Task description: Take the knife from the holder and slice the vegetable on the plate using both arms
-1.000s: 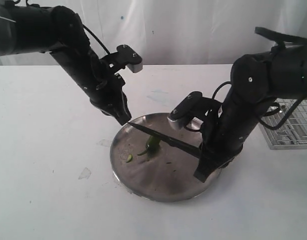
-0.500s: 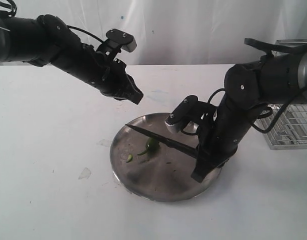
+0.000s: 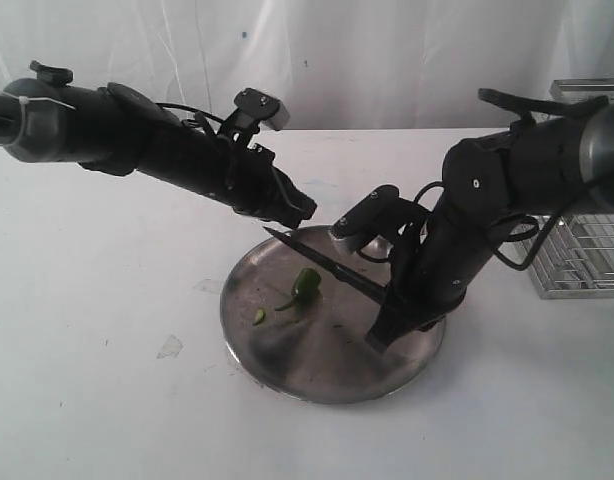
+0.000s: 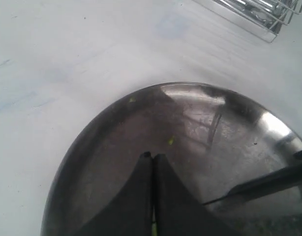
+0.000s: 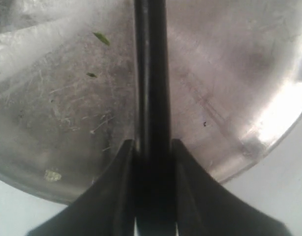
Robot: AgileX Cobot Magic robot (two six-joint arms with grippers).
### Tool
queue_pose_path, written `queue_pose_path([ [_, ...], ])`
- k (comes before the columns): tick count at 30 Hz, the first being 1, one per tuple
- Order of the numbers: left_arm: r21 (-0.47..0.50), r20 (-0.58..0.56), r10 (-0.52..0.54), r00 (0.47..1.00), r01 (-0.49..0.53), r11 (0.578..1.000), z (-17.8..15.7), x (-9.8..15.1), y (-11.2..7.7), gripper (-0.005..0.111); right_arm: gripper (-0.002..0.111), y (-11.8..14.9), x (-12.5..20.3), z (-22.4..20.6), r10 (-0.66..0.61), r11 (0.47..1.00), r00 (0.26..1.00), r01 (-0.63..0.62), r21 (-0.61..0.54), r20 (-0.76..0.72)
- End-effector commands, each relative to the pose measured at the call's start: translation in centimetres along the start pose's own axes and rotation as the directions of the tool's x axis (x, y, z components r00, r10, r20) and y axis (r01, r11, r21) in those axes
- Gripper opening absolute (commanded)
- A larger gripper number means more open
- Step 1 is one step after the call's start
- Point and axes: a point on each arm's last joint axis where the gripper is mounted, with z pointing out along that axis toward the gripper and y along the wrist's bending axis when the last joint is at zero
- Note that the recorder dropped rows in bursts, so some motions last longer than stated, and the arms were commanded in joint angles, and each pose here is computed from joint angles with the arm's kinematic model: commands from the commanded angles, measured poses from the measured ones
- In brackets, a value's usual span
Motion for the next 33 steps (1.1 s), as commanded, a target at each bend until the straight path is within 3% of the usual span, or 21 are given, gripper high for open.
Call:
queue_pose_path([
  [1,0.014,0.006,-0.025,1.0,0.024,1.0,0.6,0.6,0.3,0.0,0.0,0.1,0.2,0.4,-0.007,1.0,1.0,0.007,-0.01,-0.026],
  [33,0.002,-0.056,-0.099,0.994,0.099,0.995,3.6,3.8,1.7,0.0,0.0,0.3,0.7,0.4,-0.01,0.999,0.997,0.007,-0.033,-0.077],
])
